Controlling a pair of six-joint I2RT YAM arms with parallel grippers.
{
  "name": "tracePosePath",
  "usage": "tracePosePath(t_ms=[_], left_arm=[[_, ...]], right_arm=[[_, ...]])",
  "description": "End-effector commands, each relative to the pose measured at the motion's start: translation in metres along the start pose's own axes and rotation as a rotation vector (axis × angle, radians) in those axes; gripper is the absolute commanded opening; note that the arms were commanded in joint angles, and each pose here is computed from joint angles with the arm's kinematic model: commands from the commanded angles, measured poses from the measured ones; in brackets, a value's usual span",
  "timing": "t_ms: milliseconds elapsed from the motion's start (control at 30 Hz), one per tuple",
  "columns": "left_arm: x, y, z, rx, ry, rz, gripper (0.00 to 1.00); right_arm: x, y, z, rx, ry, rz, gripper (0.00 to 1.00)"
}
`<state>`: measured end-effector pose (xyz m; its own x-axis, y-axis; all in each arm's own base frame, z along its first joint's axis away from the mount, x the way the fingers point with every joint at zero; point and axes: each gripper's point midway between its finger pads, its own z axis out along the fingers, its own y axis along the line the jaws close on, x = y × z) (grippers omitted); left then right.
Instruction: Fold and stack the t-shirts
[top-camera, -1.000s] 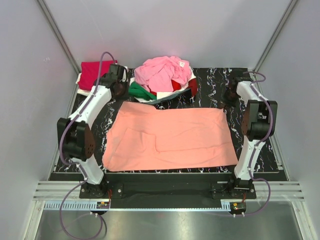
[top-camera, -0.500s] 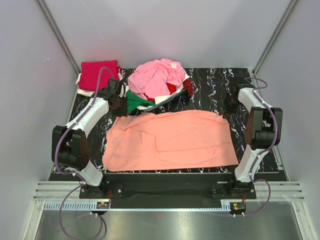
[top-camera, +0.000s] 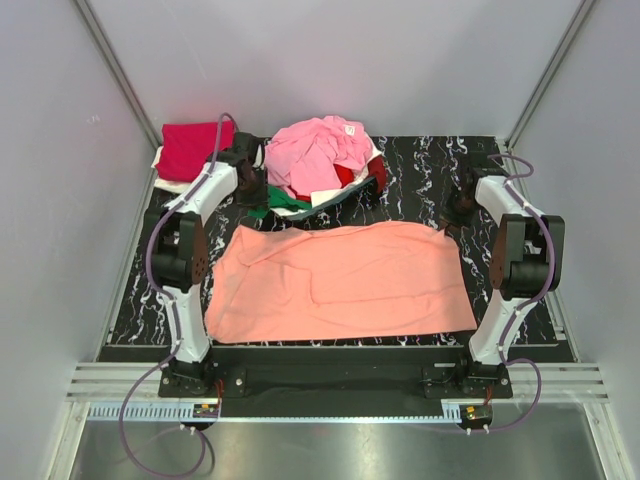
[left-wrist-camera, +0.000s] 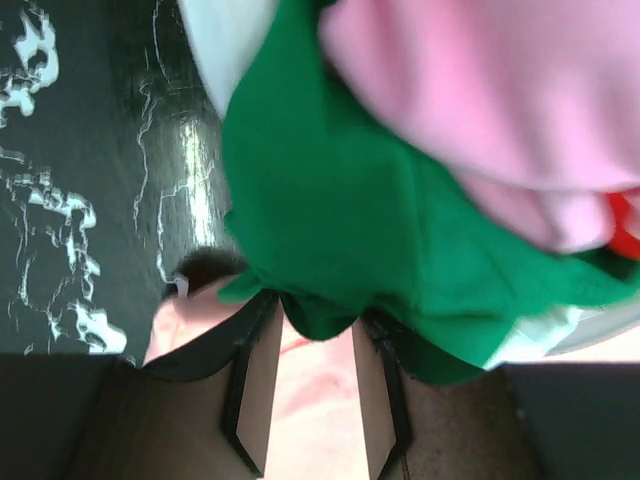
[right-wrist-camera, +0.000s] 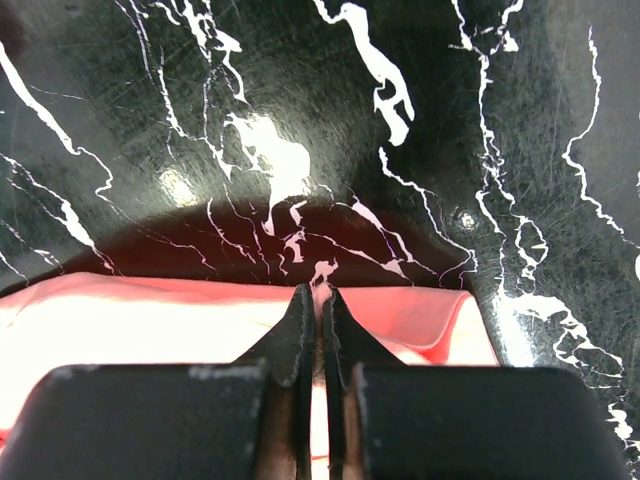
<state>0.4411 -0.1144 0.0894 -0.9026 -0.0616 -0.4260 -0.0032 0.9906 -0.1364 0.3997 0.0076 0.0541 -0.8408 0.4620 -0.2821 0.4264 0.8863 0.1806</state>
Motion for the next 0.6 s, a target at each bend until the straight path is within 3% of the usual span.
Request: tracePosePath(t_ms=[0, 67, 200, 300, 367, 500, 567], left_arm=[[-0.039, -0.01, 0.024, 0.025, -0.038, -0.005, 0.38], [-0.048, -0.014, 0.034, 0.03, -0.021, -0.006, 0.38], [-0.112, -0.033, 0.048, 0.077, -0.123, -0.012, 0.39], [-0.151, -0.037, 0.04, 0.105, -0.245, -0.036, 0.57], [-0.17, -0.031, 0.019, 0.12, -0.327, -0.054, 0.63], [-0.165, -0.013, -0.032, 0.054, -0.382, -0.037, 0.64], [-0.136, 0.0, -0.054, 0.002, -0.349, -0.036, 0.63]], right_arm=[[-0.021, 0.013, -0.014, -0.033, -0.066, -0.038, 0.0], [-0.026, 0.013, -0.013, -0.019, -0.073, -0.04, 0.0], [-0.035, 0.017, -0.014, -0.023, -0.084, -0.035, 0.0], [-0.043, 0.022, -0.017, -0.032, -0.093, -0.029, 0.0], [-0.044, 0.022, -0.021, -0.029, -0.098, -0.032, 0.0], [-0.043, 0.017, -0.026, -0.012, -0.111, -0.04, 0.0], [-0.041, 0.018, -0.026, -0.02, -0.108, -0.035, 0.0]])
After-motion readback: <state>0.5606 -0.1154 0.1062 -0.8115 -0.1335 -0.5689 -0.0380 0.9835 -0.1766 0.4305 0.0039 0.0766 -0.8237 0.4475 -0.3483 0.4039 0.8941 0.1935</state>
